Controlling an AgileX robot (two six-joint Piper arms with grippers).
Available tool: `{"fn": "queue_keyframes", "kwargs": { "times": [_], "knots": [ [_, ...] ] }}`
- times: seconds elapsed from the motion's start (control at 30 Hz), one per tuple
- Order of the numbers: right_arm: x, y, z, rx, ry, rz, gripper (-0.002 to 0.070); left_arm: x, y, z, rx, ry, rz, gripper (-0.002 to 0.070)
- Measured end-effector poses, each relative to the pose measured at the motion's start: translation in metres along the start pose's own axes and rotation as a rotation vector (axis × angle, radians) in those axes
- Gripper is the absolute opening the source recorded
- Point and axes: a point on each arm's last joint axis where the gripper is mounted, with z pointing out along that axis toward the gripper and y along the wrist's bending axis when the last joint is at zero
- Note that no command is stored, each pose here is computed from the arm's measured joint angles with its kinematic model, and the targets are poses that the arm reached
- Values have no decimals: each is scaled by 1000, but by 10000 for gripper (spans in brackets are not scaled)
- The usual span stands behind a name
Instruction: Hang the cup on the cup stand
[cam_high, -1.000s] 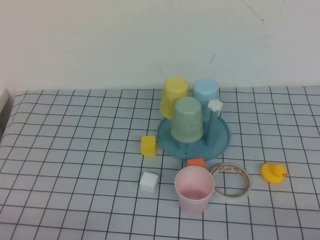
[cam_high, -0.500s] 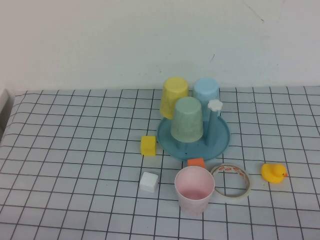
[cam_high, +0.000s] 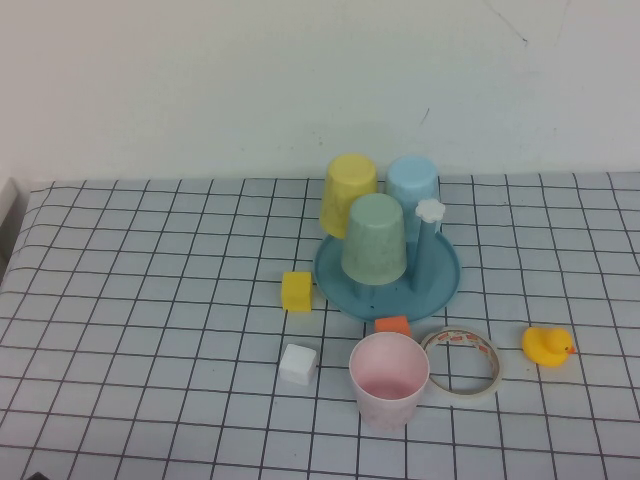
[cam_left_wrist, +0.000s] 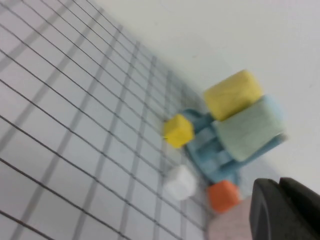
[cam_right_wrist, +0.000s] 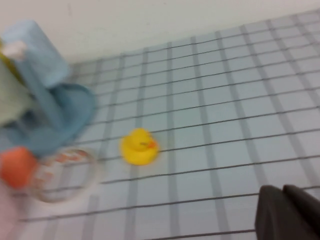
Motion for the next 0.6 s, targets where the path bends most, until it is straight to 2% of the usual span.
{"fn": "queue_keyframes", "kwargs": {
  "times": [0.07,0.2,0.3,0.4,0.43,0.5,0.6],
  "knots": [
    [0,5,0,-50,5,130,-1,0,-2,0,25,1,-76,-2],
    [1,14,-1,-154,37,417,-1,-4,-4,0,42,-40,-123,-2],
    [0,18,-1,-204,43,548,-1,-9,-4,-1,54,-100,-160,-2],
    [-3,19,-2,-221,29,600,-1,-12,-4,-1,58,-131,-161,-2],
    [-4,19,-2,-221,15,609,-1,-12,-4,-1,58,-134,-151,-1],
    [-6,18,-2,-221,-9,622,-1,-13,-9,-2,63,-112,-34,-2],
    [-9,17,-2,-219,-39,631,-1,-24,-32,-9,94,-79,182,-1]
  ]
}}
